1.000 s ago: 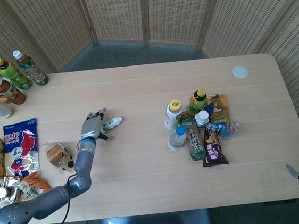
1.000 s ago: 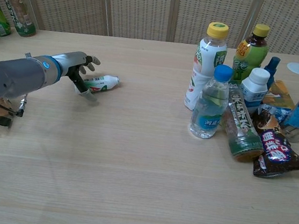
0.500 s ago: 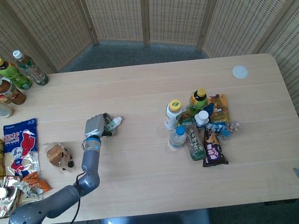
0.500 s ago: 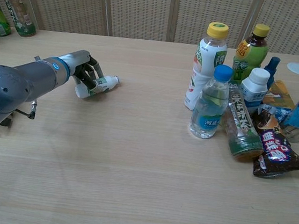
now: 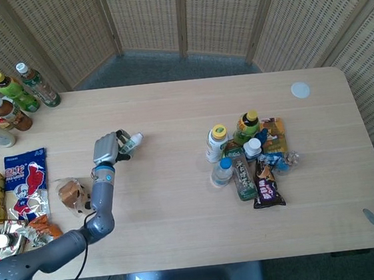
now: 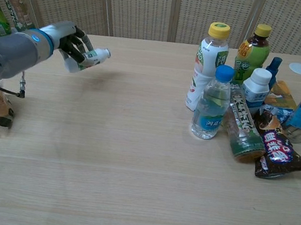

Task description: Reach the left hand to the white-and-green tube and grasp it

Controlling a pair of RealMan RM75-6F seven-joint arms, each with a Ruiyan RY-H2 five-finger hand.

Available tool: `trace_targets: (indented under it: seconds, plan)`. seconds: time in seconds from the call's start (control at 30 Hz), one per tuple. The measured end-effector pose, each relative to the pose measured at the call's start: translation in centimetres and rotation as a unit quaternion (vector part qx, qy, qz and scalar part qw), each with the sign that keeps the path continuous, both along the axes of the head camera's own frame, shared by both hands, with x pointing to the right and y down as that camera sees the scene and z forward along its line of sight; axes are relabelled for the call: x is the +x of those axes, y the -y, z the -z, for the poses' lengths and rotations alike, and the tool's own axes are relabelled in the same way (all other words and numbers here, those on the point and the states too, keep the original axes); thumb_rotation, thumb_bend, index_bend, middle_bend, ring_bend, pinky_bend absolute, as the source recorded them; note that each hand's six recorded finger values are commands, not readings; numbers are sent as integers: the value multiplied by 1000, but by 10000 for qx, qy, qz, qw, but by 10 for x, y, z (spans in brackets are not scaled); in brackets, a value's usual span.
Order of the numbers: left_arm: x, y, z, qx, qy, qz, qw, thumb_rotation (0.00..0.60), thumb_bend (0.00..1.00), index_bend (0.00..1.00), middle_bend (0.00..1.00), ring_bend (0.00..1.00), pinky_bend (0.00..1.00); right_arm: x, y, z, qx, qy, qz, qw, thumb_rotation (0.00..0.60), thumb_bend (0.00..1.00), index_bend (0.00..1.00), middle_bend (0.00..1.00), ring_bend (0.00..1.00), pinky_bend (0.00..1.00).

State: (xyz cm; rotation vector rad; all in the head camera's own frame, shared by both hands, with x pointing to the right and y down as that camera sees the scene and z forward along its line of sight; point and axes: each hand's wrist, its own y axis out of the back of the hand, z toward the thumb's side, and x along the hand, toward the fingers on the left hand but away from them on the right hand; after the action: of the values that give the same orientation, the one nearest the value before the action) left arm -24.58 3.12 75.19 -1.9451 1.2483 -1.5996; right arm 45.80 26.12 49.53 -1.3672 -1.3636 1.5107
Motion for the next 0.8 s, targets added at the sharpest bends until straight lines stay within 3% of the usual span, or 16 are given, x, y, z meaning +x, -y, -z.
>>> trace_targets:
  seconds: [0.23, 0.43, 0.6, 0.8]
  plan:
    - [-30, 16, 64, 545, -161, 16, 9984, 600, 407, 490, 559, 620, 488, -2, -1, -8, 7, 167, 25, 9999, 522, 145, 0, 0, 0, 0]
    - [-42, 26, 126, 985, -656, 166, 9928, 600, 407, 489, 558, 620, 485, -2, -5, -13, 59, 288, 21, 9996, 524, 147, 0, 0, 0, 0]
    - [-43, 41, 182, 1501, -1149, 331, 9814, 600, 403, 489, 558, 620, 483, 1, -11, -13, 98, 345, -27, 9994, 525, 146, 0, 0, 0, 0]
    - [-37, 48, 219, 1848, -1705, 454, 9668, 600, 399, 489, 558, 620, 482, 3, -13, -13, 105, 361, -64, 9993, 525, 145, 0, 0, 0, 0]
